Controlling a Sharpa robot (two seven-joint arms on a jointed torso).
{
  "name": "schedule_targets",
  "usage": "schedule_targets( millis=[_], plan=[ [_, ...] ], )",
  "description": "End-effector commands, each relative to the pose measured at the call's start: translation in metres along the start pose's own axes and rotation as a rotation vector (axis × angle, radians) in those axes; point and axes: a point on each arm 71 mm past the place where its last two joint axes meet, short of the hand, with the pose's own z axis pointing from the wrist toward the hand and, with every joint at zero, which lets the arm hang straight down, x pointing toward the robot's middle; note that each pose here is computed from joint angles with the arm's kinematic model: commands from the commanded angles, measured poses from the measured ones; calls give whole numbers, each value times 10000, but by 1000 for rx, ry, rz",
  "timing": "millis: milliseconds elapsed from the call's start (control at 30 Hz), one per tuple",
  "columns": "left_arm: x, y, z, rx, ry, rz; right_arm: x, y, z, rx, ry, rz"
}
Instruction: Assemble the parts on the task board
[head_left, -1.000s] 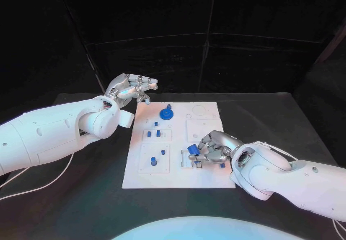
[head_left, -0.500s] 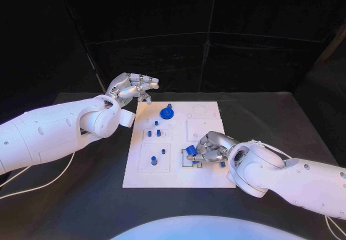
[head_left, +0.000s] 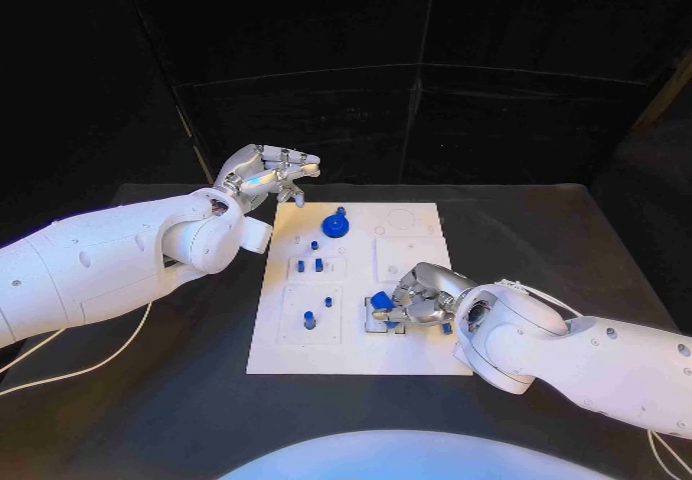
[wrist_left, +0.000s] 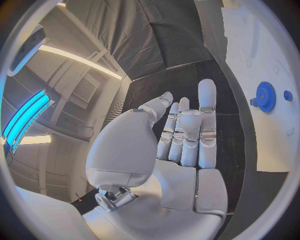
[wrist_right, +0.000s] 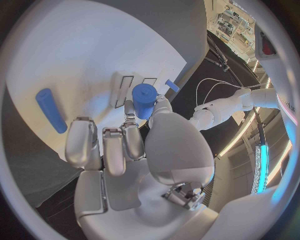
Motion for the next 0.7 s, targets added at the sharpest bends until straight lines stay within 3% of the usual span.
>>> schedule_targets(
  millis=[33, 700],
  plan=[
    [14, -15, 4, 8, 10, -8, -2, 11, 2, -5, 4, -3],
    [12, -15, 4, 8, 10, -8, -7, 21, 3, -15, -5, -10]
  ],
)
